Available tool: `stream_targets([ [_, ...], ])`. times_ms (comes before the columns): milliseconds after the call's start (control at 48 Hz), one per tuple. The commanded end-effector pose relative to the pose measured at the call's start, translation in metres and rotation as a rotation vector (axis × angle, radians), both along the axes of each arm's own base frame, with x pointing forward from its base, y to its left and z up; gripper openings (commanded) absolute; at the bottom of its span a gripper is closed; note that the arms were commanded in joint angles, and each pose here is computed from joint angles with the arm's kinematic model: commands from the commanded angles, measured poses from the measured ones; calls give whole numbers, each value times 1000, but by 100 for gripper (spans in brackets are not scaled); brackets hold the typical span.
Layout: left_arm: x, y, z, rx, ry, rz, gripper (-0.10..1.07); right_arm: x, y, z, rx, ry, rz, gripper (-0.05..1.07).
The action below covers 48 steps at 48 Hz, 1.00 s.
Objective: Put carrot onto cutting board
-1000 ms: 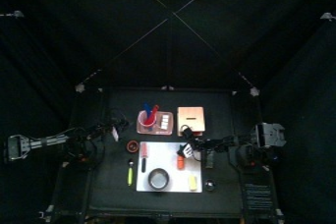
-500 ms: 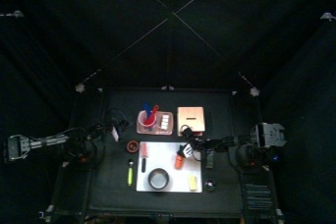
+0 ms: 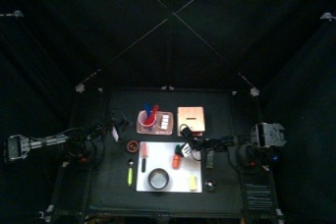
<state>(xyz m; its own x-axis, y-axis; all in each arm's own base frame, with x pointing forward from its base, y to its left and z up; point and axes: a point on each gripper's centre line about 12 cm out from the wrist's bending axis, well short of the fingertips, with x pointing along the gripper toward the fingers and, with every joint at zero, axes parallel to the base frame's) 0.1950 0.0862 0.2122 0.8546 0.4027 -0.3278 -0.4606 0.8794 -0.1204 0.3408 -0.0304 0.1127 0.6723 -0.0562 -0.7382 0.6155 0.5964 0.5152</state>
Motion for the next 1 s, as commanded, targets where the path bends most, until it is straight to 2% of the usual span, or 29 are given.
stream_targets([
  [0,2,1,5,10,-12,-2,54,6,-1,16,-6,-50,1,92],
  [333,2,1,5,9,-11,-1,54,9,0,25,-8,-78,3,92],
  [542,4,2,9,17,-22,1,54,4,2,53,-36,-109,18,92],
  [688,5,3,12,20,-31,2,54,-2,0,80,-105,-123,47,92],
  [854,9,2,21,26,-58,-4,54,-12,-1,106,-234,-101,102,92],
  [979,15,-5,30,46,-93,-40,54,-22,1,125,-326,-138,152,91],
])
